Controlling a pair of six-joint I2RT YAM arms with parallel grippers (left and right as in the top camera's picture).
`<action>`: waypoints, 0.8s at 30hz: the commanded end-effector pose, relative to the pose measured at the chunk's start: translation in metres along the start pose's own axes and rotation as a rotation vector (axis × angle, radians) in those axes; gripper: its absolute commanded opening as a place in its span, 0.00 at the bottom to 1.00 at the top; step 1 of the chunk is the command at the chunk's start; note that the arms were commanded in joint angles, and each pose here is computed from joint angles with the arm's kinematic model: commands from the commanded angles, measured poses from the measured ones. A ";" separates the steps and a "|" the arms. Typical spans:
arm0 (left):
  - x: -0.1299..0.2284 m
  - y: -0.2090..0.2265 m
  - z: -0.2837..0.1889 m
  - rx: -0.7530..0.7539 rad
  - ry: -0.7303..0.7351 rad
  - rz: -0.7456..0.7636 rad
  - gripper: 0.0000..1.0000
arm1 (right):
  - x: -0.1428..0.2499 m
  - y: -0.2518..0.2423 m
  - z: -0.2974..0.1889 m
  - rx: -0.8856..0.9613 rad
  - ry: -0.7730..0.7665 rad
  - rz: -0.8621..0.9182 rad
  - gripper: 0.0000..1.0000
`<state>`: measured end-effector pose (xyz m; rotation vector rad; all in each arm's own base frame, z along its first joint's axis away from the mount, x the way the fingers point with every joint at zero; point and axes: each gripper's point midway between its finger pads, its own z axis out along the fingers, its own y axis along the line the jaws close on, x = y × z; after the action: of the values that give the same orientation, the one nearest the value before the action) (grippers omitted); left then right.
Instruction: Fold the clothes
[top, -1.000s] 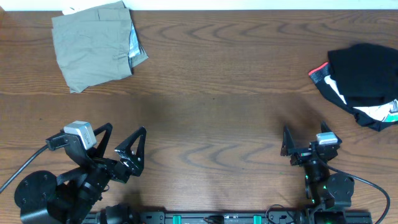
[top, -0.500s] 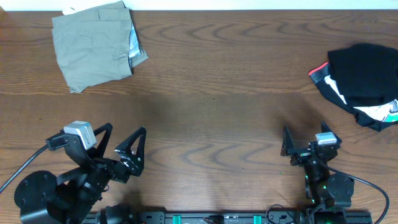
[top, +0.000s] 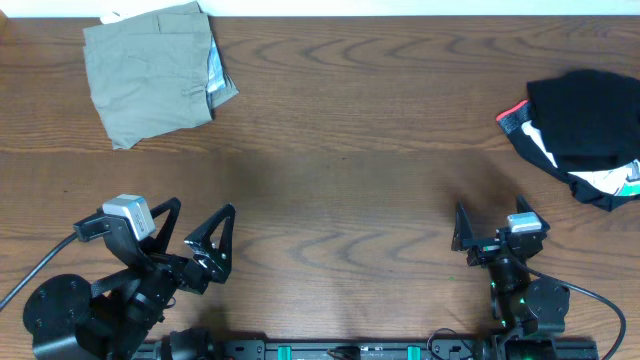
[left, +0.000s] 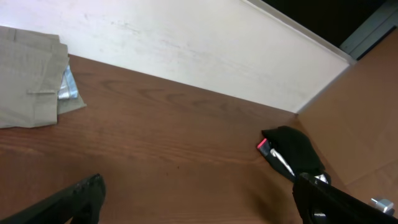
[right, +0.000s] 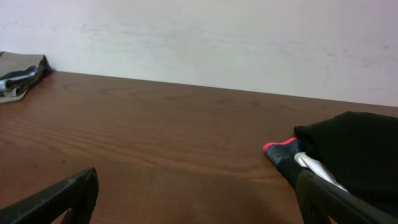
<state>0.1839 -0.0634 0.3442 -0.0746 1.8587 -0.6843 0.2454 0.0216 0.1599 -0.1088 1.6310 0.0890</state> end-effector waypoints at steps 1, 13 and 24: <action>0.001 -0.001 0.000 0.008 0.004 -0.005 0.98 | 0.000 0.001 0.000 -0.006 0.000 -0.019 0.99; 0.052 0.032 0.008 -0.113 0.117 0.044 0.98 | 0.000 0.001 0.000 -0.006 0.000 -0.019 0.99; 0.078 0.071 0.052 -0.083 -0.113 0.164 0.98 | 0.001 0.001 0.000 -0.006 0.000 -0.019 0.99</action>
<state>0.2099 -0.0645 0.2480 0.0174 1.7793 -0.5462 0.2454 0.0216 0.1598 -0.1112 1.6311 0.0867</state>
